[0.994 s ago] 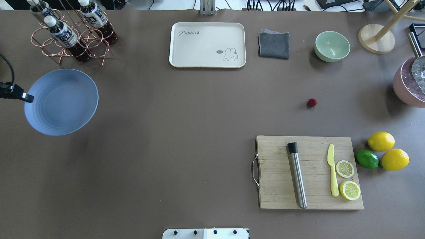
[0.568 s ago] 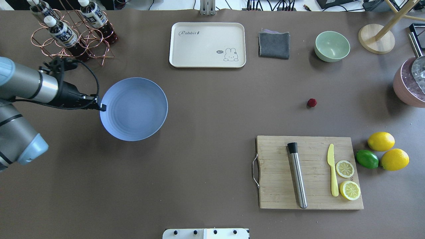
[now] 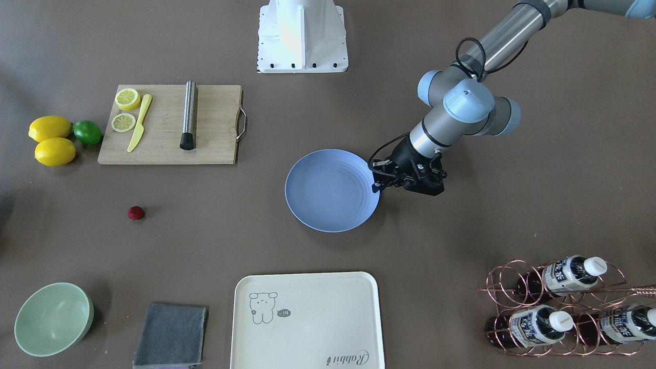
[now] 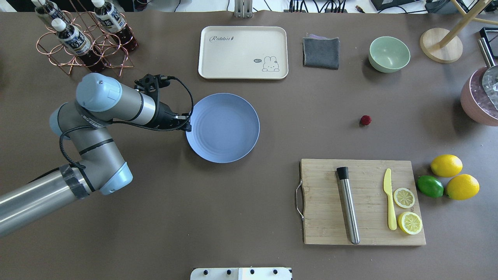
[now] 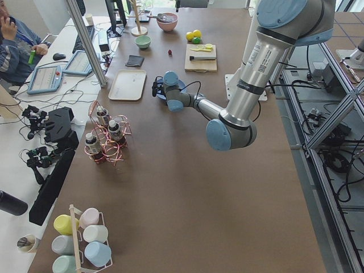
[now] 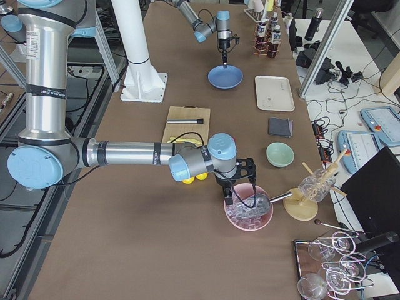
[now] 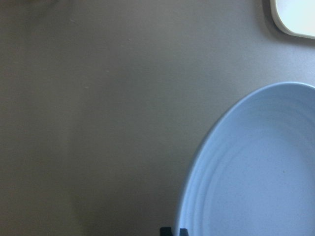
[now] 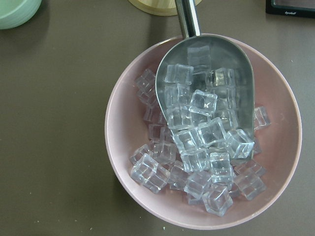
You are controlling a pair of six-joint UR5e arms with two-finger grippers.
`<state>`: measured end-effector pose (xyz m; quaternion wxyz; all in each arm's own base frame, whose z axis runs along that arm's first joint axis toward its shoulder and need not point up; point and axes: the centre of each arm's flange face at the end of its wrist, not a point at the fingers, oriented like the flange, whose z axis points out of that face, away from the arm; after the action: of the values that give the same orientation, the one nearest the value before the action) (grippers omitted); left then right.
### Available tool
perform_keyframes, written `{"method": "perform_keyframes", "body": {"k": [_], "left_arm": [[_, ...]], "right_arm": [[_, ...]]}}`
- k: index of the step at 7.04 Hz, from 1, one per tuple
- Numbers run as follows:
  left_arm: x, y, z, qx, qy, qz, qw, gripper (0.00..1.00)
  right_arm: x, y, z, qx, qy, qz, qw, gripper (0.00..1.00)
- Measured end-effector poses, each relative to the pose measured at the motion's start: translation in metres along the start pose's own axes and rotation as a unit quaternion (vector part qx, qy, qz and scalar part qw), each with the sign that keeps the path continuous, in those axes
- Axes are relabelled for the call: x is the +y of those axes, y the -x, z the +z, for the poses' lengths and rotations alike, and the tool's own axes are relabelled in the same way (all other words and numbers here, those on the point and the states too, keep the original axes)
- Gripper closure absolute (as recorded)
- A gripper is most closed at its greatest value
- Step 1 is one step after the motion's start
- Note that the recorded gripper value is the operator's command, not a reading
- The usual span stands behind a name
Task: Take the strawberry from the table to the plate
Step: 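Push the blue plate with the left gripper toward the table centre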
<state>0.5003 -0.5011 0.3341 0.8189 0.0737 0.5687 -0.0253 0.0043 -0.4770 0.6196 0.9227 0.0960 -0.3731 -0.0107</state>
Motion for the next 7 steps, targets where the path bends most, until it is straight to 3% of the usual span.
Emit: {"method": "perform_keyframes", "body": {"k": [1, 2, 3, 5, 7], "left_arm": [[0.004, -0.018, 0.008, -0.001, 0.001, 0.000, 1.0000, 1.00], [0.009, -0.029, 0.013, 0.000, 0.001, 0.000, 1.0000, 0.27], [0.014, -0.035, 0.016, 0.000, 0.000, 0.000, 1.0000, 0.02], [0.020, -0.036, 0.014, 0.001, -0.009, 0.005, 0.9999, 0.02], [0.012, -0.013, -0.017, -0.004, -0.019, 0.005, 0.9998, 0.02]], "right_arm": [[0.000, 0.000, 0.000, 0.000, 0.000, 0.000, 1.0000, 0.00], [-0.001, 0.000, 0.000, 0.000, 0.000, 0.000, 1.0000, 0.00], [-0.002, 0.001, 0.000, -0.001, -0.001, -0.002, 1.0000, 0.00], [-0.011, 0.014, -0.004, -0.003, -0.008, -0.016, 0.9998, 0.00], [-0.033, 0.050, 0.000, 0.001, -0.013, -0.025, 0.9996, 0.00]]}}
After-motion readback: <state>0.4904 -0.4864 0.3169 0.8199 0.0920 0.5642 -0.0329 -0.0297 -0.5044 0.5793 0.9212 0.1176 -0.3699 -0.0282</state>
